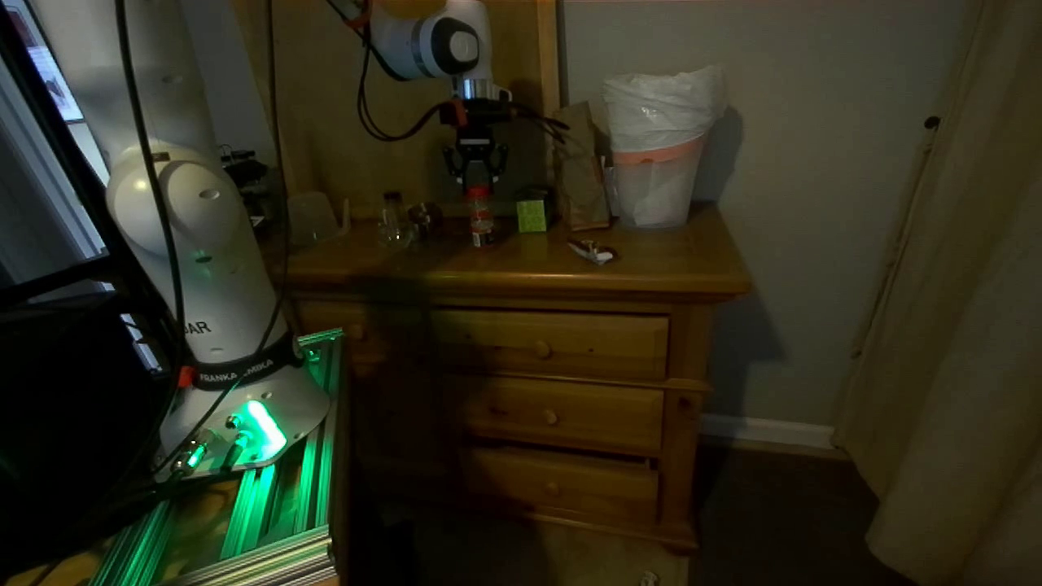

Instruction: Put the lid on the bottle

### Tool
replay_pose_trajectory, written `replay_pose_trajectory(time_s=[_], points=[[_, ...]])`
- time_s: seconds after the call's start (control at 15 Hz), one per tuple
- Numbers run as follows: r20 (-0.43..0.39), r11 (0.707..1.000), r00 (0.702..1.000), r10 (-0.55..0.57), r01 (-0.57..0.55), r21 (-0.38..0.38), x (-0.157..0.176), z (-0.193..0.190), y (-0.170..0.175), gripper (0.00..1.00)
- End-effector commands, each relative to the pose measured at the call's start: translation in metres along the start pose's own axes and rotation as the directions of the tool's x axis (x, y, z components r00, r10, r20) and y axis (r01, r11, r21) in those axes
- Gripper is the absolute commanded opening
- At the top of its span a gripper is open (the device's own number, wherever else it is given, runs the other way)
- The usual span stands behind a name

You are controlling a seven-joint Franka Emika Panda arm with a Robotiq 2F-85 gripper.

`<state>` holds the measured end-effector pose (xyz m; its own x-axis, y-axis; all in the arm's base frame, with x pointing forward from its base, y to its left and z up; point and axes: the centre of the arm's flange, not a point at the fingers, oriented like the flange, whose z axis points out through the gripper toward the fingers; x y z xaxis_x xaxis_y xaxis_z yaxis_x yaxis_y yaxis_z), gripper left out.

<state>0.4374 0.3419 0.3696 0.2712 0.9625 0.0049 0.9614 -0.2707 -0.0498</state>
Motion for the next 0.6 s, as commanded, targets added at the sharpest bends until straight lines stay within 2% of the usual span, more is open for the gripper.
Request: replay_pose_trajectory(time_s=[0.0, 0.53], points=[[0.000, 1.000, 1.000, 0.007, -0.007, -0.004, 0.0003, 0.0029, -0.0024, 0.33], [-0.003, 1.000, 1.000, 0.004, -0.004, -0.019, 0.0015, 0.0057, -0.0033, 0.33]])
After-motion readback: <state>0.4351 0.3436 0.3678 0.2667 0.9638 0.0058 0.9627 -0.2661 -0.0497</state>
